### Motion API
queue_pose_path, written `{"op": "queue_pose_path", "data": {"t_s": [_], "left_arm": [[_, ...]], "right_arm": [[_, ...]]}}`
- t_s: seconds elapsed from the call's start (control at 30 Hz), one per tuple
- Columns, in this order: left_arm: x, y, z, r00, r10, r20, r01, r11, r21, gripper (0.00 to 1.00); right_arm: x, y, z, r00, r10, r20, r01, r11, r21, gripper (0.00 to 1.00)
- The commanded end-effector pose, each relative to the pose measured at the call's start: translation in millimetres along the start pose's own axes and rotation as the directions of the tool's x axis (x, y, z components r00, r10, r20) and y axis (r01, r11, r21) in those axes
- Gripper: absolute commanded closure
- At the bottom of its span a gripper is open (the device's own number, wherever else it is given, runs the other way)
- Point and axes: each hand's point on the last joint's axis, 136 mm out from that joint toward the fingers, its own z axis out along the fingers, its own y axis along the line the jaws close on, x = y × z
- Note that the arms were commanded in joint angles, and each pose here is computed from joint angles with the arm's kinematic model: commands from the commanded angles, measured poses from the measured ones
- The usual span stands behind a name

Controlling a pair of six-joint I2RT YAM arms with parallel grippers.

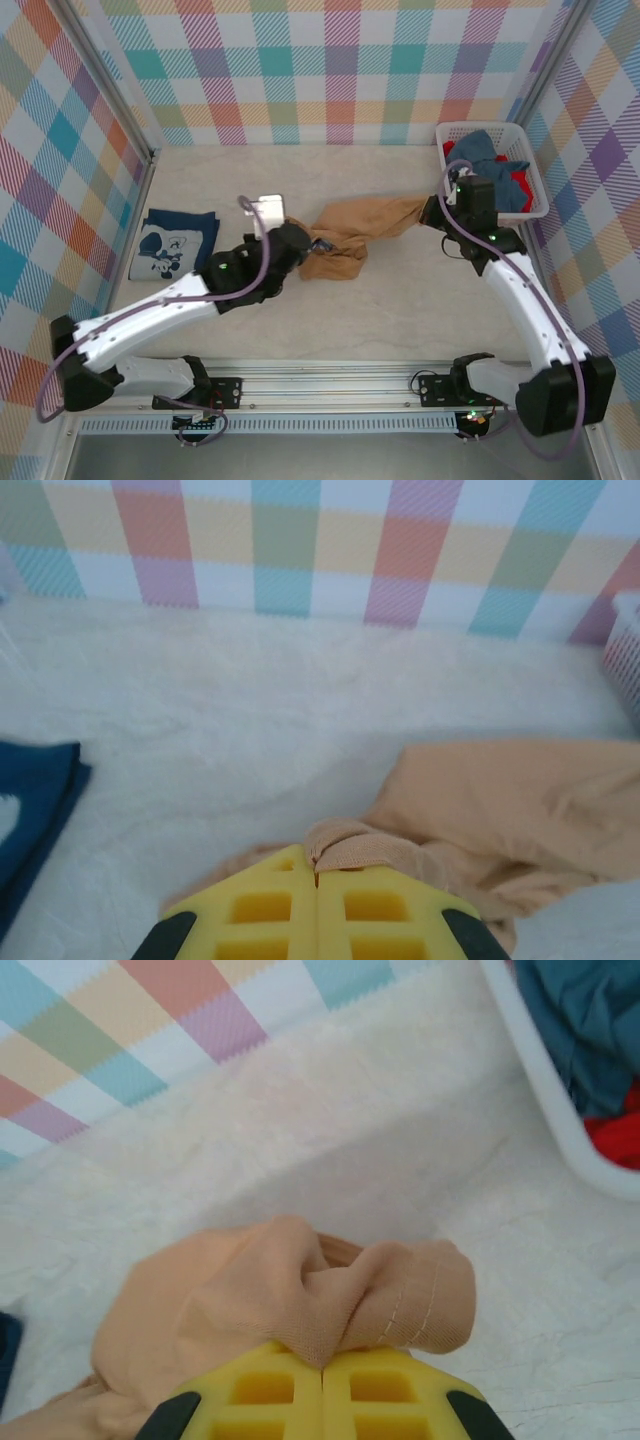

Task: Fold and stack the t-shirts

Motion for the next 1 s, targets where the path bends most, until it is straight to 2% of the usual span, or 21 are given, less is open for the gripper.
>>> {"op": "queue_pose_path", "data": {"t_s": [0.0,0.2,0.33,0.5,0.63,0.73,0.83,0.97], "left_arm": [[-73,31,-43,0.985,-0.067,0.161,0.064,0.998,0.022,1.0],[-155,66,-110,0.918,-0.214,0.334,0.156,0.969,0.192,1.0],[-190,66,-129,0.893,-0.205,0.4,0.116,0.965,0.234,1.0],[-202,47,-94,0.932,-0.141,0.335,0.076,0.977,0.199,1.0],[-201,49,-37,0.956,-0.2,0.213,0.157,0.966,0.204,1.0],[-209,49,-15,0.957,-0.214,0.195,0.173,0.963,0.207,1.0],[-218,48,-11,0.954,-0.212,0.212,0.167,0.963,0.211,1.0],[-221,52,-28,0.945,-0.235,0.228,0.18,0.954,0.239,1.0]], "right_arm": [[-14,14,-43,0.996,-0.07,0.058,0.073,0.996,-0.049,1.0],[-44,44,-118,0.968,-0.099,0.229,0.141,0.974,-0.177,1.0],[-58,56,-133,0.965,-0.09,0.248,0.143,0.969,-0.203,1.0],[-78,77,-113,0.971,-0.086,0.224,0.144,0.956,-0.255,1.0],[-96,89,-85,0.975,-0.075,0.211,0.135,0.949,-0.286,1.0],[-106,93,-69,0.974,-0.078,0.211,0.139,0.946,-0.292,1.0],[-110,95,-63,0.973,-0.083,0.216,0.146,0.945,-0.293,1.0],[-109,95,-79,0.965,-0.088,0.247,0.162,0.941,-0.297,1.0]]}}
